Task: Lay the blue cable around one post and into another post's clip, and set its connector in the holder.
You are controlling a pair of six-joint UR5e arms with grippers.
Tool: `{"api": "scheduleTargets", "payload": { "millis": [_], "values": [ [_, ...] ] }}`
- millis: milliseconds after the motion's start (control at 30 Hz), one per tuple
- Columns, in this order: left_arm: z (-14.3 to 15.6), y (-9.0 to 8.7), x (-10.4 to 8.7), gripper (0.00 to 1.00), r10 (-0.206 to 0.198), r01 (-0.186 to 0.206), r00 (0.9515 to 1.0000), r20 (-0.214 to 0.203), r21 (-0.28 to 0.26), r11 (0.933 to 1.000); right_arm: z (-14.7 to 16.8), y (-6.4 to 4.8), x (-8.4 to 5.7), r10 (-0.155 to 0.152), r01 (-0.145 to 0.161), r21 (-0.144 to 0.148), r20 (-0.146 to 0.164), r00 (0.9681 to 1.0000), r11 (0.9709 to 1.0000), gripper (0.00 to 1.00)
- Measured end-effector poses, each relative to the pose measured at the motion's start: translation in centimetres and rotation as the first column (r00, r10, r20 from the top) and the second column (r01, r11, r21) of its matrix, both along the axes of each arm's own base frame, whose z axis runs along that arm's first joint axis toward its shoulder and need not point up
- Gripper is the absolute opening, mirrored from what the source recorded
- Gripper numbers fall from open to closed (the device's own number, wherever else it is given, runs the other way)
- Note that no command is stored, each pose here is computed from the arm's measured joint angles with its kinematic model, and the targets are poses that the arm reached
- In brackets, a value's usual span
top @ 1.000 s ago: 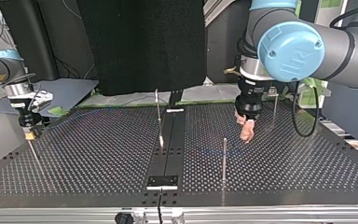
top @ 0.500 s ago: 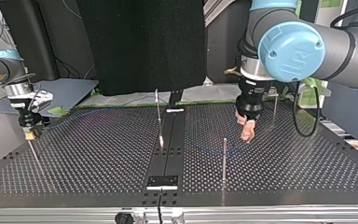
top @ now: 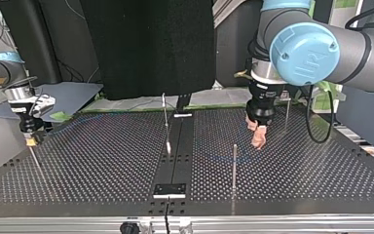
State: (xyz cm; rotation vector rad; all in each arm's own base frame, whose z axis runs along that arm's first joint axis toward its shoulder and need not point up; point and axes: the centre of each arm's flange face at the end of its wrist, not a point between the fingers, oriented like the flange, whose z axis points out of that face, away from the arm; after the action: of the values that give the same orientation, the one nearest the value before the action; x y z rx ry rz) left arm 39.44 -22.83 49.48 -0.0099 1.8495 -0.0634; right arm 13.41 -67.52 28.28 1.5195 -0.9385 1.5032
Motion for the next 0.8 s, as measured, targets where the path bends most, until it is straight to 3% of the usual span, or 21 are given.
{"api": "scheduleTargets", "payload": {
  "millis": [333,533,700,800],
  "values": [
    [0.0,0.0,0.0,1.0,0.002,-0.002,1.0,0.0,0.001,1.0,0.0,0.0,0.0,0.0,0.0,0.0,0.0,1.0,1.0,0.99],
    [-0.4,-0.4,-0.9,1.0,-0.017,0.017,0.9998,0.007,0.005,0.9998,0.0,0.0,0.0,0.0,0.0,0.0,0.0,1.0,1.0,0.99],
    [-0.4,-0.8,-2.7,1.0,-0.036,0.038,0.9982,0.048,-0.038,0.9985,0.0,0.0,0.0,0.0,0.0,0.0,0.0,1.0,1.0,0.99],
    [-0.3,-1.3,-4.0,1.0,-0.065,0.071,0.9951,0.075,-0.08,0.9942,0.0,0.0,0.0,0.0,0.0,0.0,0.0,1.0,1.0,0.99]
  ]
}}
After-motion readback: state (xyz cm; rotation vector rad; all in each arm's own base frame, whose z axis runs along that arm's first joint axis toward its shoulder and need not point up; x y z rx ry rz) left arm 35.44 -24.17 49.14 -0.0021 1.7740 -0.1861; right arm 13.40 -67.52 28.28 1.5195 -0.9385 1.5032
